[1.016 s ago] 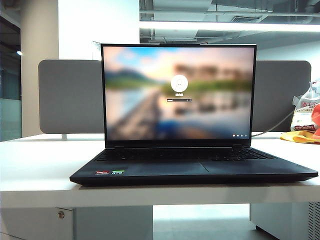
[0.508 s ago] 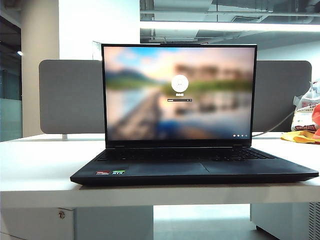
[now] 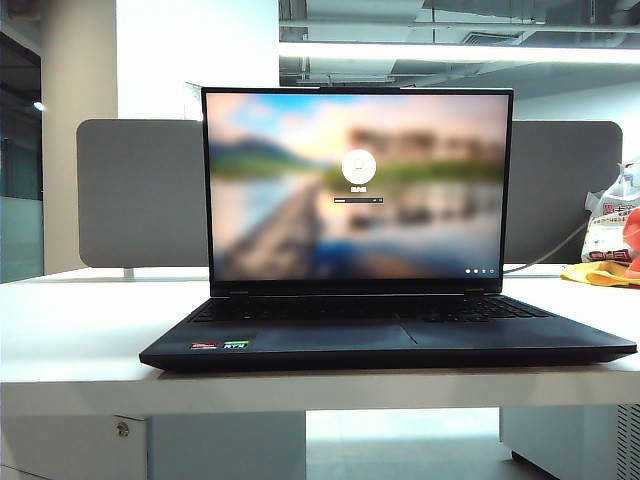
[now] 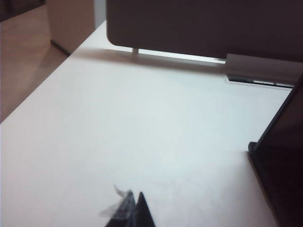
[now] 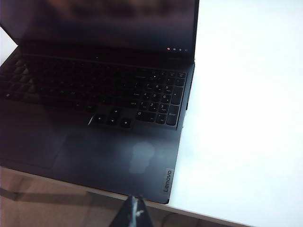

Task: Open the lid of the laptop and use the keypad to enter the password "123".

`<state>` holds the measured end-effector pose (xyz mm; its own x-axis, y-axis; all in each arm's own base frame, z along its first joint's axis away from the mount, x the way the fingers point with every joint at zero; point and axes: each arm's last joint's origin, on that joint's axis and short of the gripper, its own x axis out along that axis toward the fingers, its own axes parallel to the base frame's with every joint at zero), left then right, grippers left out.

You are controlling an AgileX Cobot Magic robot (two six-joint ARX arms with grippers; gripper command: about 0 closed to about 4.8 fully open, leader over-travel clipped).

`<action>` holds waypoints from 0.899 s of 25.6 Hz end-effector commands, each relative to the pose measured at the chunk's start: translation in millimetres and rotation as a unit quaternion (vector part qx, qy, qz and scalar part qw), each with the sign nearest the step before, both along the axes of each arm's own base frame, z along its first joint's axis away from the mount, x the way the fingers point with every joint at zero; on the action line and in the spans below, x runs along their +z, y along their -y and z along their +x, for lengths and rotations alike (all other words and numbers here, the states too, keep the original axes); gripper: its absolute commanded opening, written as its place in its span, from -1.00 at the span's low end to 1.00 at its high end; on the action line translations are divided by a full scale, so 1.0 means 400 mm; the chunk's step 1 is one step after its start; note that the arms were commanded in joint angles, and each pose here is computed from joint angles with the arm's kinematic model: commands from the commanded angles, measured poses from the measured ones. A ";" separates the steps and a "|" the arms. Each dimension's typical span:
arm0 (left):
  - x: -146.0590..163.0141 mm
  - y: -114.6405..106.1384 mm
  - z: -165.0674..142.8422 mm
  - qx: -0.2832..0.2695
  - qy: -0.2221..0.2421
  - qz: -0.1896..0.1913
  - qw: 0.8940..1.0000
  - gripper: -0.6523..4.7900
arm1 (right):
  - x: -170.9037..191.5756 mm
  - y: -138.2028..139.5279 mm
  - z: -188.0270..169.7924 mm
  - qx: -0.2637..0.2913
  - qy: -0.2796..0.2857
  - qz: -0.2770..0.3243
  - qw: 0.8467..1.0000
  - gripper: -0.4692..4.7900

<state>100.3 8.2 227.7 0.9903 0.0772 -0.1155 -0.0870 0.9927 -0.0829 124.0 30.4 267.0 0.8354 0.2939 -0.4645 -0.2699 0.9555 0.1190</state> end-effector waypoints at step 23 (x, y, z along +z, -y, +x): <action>-0.168 0.000 -0.008 0.002 0.034 -0.020 0.999 -0.78 | 0.007 -0.001 0.001 0.000 0.010 0.002 1.000 -0.84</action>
